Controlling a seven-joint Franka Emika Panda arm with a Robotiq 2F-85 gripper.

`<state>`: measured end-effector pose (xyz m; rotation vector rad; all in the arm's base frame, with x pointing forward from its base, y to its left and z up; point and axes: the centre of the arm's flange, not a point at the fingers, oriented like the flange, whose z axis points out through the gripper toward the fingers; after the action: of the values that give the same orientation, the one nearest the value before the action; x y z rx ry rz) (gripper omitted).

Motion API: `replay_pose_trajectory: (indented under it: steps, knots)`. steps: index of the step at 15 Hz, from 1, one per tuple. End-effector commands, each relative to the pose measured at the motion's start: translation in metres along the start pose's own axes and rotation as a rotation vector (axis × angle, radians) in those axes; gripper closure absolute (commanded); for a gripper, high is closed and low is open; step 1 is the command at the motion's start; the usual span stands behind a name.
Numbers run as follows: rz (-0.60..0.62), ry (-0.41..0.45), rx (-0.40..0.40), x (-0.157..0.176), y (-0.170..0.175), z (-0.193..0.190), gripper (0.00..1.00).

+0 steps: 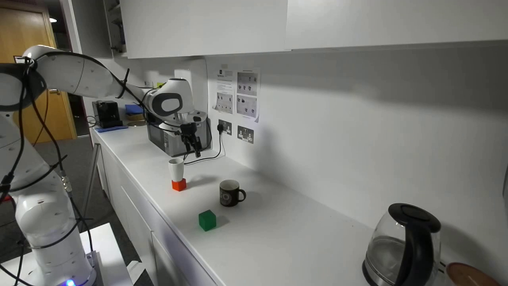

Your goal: Pick up the white cup and put it on the orange object, then put up the black cup and put it on the green object

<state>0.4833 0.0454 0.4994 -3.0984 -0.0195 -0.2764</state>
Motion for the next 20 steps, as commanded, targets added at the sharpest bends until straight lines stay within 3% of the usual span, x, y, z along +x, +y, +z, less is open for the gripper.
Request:
replay_pose_trajectory:
  steps: [1, 17, 20]
  knots:
    - [0.000, 0.000, 0.000, 0.000, 0.000, 0.000, 0.00]
    - [0.008, 0.006, -0.002, 0.000, -0.002, 0.002, 0.00]
    - [-0.033, 0.026, -0.003, 0.002, -0.003, 0.012, 0.00]
